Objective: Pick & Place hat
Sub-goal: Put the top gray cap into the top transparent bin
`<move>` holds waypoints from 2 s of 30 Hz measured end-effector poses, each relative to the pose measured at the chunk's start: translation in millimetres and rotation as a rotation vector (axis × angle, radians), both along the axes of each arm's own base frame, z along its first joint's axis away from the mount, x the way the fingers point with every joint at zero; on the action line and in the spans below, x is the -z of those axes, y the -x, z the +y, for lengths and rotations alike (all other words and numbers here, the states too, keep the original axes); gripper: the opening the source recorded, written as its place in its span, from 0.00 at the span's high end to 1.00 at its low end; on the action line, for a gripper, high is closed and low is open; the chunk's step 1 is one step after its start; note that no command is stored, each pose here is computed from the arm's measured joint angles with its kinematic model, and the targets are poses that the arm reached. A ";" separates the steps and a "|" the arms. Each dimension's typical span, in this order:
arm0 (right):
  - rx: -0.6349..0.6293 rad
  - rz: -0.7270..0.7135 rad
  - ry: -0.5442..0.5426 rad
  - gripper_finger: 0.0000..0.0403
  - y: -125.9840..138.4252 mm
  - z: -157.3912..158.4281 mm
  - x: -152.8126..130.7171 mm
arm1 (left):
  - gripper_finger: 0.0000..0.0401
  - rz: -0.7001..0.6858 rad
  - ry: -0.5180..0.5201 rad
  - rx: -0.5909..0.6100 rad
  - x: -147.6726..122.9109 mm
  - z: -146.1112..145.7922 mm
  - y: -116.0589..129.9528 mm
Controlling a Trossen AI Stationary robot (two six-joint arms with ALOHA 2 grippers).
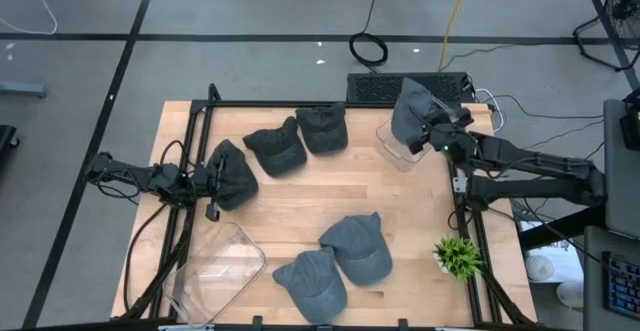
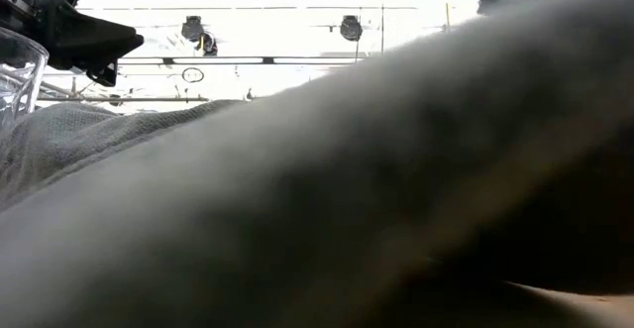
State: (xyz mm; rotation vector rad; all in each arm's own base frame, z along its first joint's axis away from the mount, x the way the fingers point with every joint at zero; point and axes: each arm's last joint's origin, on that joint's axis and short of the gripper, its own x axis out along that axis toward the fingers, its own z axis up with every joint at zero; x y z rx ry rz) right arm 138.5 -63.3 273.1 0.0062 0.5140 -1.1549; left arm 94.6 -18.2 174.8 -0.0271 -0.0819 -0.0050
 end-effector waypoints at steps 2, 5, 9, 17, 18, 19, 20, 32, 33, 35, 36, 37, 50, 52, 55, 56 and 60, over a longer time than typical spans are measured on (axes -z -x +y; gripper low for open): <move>0.000 -0.005 -0.008 1.00 -0.7 -2.0 8.4 | 0.81 0.000 0.000 0.000 0.0 0.0 0.0; 0.016 -0.004 -0.017 1.00 -0.2 -3.2 19.8 | 0.81 0.000 0.000 0.000 0.0 0.0 0.0; 0.029 -0.004 -0.036 1.00 0.8 -2.8 31.3 | 0.81 0.000 0.000 0.000 0.0 0.0 0.0; 0.032 -0.043 -0.083 1.00 1.4 -2.0 46.0 | 0.81 0.000 0.000 0.000 -0.1 0.0 0.0; 0.029 -0.042 -0.092 1.00 1.7 -1.7 48.1 | 0.81 0.000 0.000 0.000 0.0 0.0 0.0; 0.025 -0.042 -0.101 1.00 1.8 -1.5 49.9 | 0.81 0.000 0.000 0.000 0.0 0.0 0.0; 0.027 -0.043 -0.105 1.00 2.0 -1.4 51.4 | 0.81 0.000 0.000 0.000 0.0 0.0 0.0; 0.041 -0.030 -0.124 1.00 4.9 -0.5 65.7 | 0.81 0.000 0.000 0.000 0.0 0.0 0.0; 0.041 -0.031 -0.124 1.00 4.9 -0.4 66.8 | 0.81 0.000 0.000 0.000 0.0 0.0 0.0; 0.041 -0.033 -0.123 0.99 5.0 -0.4 68.8 | 0.81 0.000 0.000 0.000 0.0 0.0 0.0; 0.040 -0.033 -0.123 0.99 5.0 -0.4 69.6 | 0.81 0.000 0.000 0.000 0.0 0.0 0.0; 0.040 -0.035 -0.123 0.99 4.9 -0.4 69.9 | 0.81 0.000 0.000 0.000 0.0 0.0 0.0; 0.038 -0.064 -0.113 0.81 3.1 -1.0 67.7 | 0.81 0.000 0.000 0.000 0.0 0.0 0.0; 0.038 -0.063 -0.111 0.75 3.2 -1.0 67.7 | 0.81 0.000 0.000 0.000 0.0 0.0 0.0; 0.030 -0.052 -0.103 0.67 2.8 -1.2 67.2 | 0.81 0.000 0.000 0.000 0.0 0.0 0.0; 0.022 -0.050 -0.094 0.65 2.1 -1.4 66.3 | 0.81 0.000 0.000 0.000 0.0 0.0 0.0; -0.006 -0.072 -0.051 0.57 -1.9 -2.7 60.9 | 0.81 0.000 0.000 0.000 0.0 0.0 0.0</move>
